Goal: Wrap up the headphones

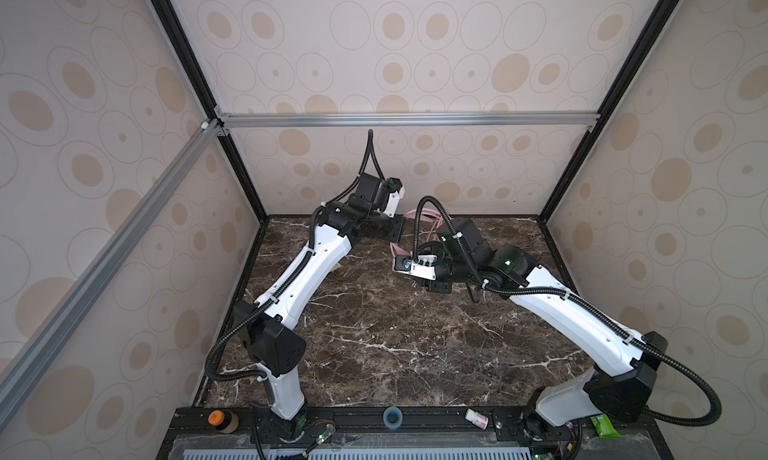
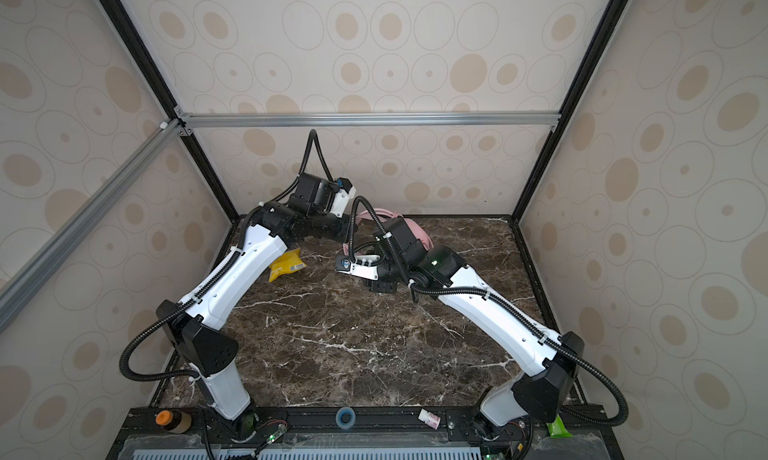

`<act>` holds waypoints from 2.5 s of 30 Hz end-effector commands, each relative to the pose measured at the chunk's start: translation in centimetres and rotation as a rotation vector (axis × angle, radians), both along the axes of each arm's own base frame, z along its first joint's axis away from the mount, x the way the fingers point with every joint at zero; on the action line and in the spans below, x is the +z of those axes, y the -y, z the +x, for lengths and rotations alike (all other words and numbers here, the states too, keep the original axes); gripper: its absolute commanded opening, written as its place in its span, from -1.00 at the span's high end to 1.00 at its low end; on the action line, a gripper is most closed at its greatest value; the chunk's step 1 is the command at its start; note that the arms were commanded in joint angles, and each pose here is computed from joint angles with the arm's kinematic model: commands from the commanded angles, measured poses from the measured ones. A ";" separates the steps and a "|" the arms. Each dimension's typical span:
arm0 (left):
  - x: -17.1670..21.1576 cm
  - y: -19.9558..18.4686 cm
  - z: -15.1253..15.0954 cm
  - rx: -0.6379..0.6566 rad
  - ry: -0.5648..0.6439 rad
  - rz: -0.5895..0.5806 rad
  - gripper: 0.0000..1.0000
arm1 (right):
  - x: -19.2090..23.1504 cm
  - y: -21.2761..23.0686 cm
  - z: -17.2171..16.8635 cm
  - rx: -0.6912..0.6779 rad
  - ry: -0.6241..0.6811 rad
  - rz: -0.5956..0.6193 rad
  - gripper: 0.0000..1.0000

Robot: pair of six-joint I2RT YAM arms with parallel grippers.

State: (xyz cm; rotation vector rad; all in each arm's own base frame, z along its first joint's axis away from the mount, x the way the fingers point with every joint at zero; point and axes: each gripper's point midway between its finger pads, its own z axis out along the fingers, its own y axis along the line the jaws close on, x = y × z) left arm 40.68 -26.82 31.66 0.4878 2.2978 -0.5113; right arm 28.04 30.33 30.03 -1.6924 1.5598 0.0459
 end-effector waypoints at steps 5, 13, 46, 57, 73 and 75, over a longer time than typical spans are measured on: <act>5.2 0.0 -0.8 -0.008 0.097 -0.117 1.00 | -1.3 0.5 0.2 0.017 0.032 -0.073 0.42; 5.1 -0.1 -0.9 -0.005 0.095 -0.110 1.00 | -1.4 0.6 0.3 0.014 0.037 -0.080 0.69; -0.3 -1.5 0.6 0.067 0.054 0.018 1.00 | -1.8 2.3 -2.5 0.042 0.110 -0.232 0.98; -1.8 -1.2 1.9 0.070 0.039 0.061 1.00 | -2.9 2.4 -2.5 0.055 0.120 -0.294 1.00; -1.2 -0.4 2.0 0.029 0.072 0.017 1.00 | -3.4 1.2 -3.5 0.078 0.094 -0.315 0.94; -0.1 0.0 1.7 0.007 0.107 -0.016 1.00 | -3.3 0.8 -3.7 0.058 0.055 -0.281 0.96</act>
